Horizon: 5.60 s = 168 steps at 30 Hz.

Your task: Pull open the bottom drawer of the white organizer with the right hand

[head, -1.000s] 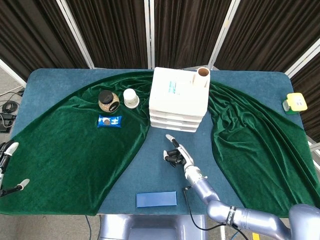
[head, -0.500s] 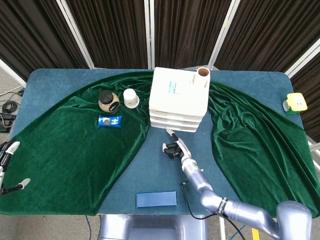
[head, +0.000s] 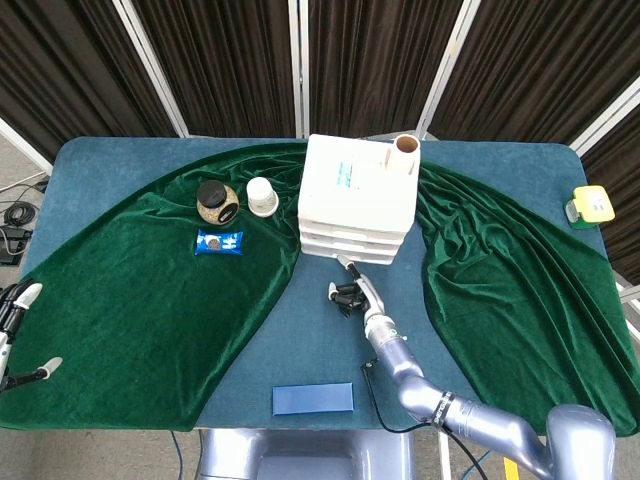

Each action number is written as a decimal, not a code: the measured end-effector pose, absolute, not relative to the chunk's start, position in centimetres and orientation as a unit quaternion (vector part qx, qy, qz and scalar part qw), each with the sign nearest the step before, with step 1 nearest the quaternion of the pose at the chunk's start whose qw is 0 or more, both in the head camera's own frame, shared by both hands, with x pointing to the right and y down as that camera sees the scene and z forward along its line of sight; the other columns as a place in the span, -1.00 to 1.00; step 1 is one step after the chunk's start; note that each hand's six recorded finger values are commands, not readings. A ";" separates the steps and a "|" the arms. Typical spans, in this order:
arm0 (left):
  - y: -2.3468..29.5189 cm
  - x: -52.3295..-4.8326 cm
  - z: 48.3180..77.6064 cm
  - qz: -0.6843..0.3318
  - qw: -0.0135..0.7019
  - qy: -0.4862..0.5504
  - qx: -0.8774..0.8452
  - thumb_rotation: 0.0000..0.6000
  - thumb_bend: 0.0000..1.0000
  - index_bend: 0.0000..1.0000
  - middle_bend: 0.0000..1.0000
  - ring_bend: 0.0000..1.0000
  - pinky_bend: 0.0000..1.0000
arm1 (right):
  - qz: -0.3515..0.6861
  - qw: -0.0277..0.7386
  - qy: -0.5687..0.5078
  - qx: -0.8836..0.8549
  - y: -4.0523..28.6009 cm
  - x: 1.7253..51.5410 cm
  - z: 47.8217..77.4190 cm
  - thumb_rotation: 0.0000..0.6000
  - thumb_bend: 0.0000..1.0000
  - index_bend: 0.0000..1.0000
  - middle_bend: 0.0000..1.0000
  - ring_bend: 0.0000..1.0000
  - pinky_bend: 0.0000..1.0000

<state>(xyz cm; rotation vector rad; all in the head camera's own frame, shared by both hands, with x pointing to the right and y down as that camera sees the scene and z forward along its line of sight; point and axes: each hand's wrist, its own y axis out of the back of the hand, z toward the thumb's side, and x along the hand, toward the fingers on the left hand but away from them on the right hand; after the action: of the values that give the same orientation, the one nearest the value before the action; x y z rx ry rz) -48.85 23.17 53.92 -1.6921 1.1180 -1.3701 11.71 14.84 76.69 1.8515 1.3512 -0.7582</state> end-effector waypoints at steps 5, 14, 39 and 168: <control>23.2 -48.9 54.0 -0.526 0.339 0.429 -0.651 1.00 -0.78 -1.00 -1.00 -1.00 -1.00 | -0.292 0.357 0.528 0.713 14.5 11.9 77.0 1.00 0.09 -0.90 0.80 0.92 0.81; 23.1 -48.9 54.2 -0.528 0.336 0.428 -0.652 1.00 -0.78 -1.00 -1.00 -1.00 -1.00 | -0.292 0.359 0.533 0.709 14.0 12.1 77.5 1.00 0.09 -0.84 0.80 0.92 0.81; 23.0 -49.0 54.6 -0.533 0.331 0.423 -0.653 1.00 -0.78 -1.00 -1.00 -1.00 -1.00 | -0.282 0.389 0.528 0.700 14.5 11.7 77.9 1.00 0.11 -0.68 0.80 0.92 0.81; 23.3 -48.6 54.9 -0.539 0.332 0.408 -0.658 1.00 -0.78 -1.00 -1.00 -1.00 -1.00 | -0.472 -0.155 0.466 0.732 15.7 17.8 72.6 1.00 0.17 -0.44 0.82 0.93 0.81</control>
<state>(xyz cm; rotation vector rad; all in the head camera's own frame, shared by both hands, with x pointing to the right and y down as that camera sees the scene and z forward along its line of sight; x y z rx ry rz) -48.59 23.29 54.93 -1.7187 1.0652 -1.4094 17.83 15.68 72.56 2.5581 1.6281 -1.6507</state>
